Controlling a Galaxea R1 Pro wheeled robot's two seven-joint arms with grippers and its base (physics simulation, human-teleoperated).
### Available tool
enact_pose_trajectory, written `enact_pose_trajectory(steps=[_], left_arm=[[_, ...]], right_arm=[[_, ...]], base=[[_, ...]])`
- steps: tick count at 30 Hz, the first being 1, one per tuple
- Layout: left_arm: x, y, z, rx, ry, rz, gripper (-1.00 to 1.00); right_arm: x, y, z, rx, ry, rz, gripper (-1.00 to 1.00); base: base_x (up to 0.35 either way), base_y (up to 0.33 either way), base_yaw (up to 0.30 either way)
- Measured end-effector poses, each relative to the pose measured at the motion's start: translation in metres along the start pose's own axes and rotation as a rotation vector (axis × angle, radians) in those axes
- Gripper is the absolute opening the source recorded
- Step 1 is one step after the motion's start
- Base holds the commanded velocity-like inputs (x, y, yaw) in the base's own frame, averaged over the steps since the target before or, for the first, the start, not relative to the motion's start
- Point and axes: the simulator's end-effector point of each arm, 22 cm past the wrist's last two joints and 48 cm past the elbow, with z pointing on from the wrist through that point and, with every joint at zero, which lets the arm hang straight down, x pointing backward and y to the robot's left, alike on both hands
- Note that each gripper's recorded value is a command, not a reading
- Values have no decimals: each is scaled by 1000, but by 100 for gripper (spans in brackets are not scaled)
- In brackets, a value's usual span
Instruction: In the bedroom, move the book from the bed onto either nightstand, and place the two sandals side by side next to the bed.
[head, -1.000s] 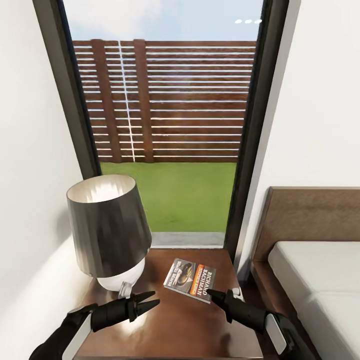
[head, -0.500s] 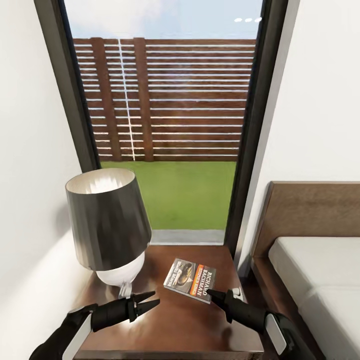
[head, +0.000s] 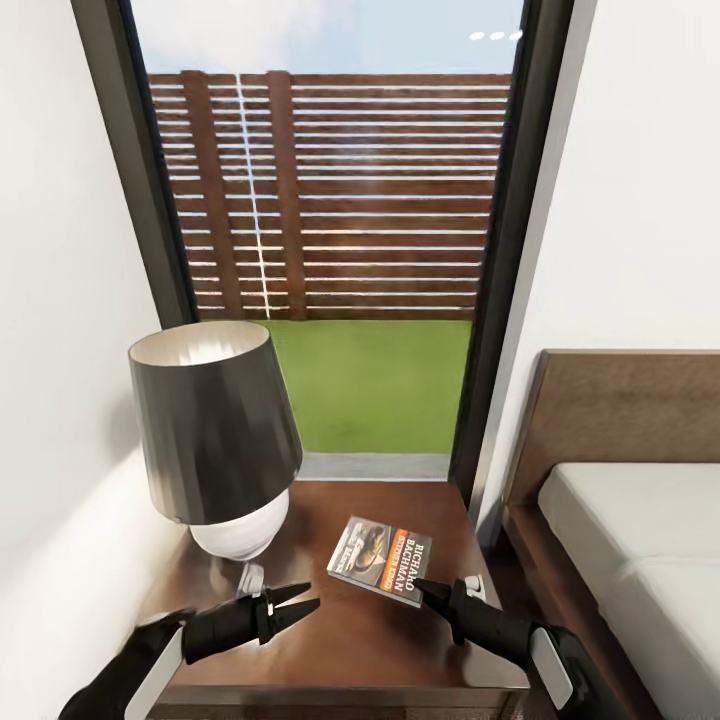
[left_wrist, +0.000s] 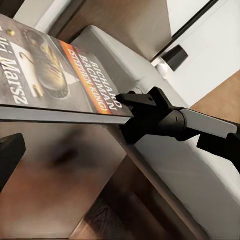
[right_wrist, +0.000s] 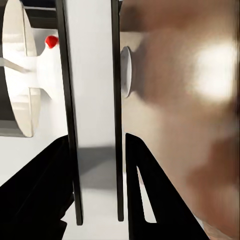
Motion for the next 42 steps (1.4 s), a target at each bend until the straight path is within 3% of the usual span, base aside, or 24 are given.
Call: enact_pose_trajectory(steps=[11, 21, 31, 42], left_arm=[[19, 14, 0, -4, 4, -15, 100], [19, 14, 0, -3, 4, -15, 100], [33, 26, 0, -12, 16, -53, 100], [33, 26, 0, -12, 16, -53, 100]], right_arm=[[6, -24, 2, 9, 4, 13, -100], [5, -23, 2, 7, 2, 15, -100], [9, -44, 4, 30, 11, 47, -100], [9, -43, 4, 28, 11, 48, -100]], base=[[0, 0, 0], [0, 0, 0], [0, 0, 0], [0, 0, 0]])
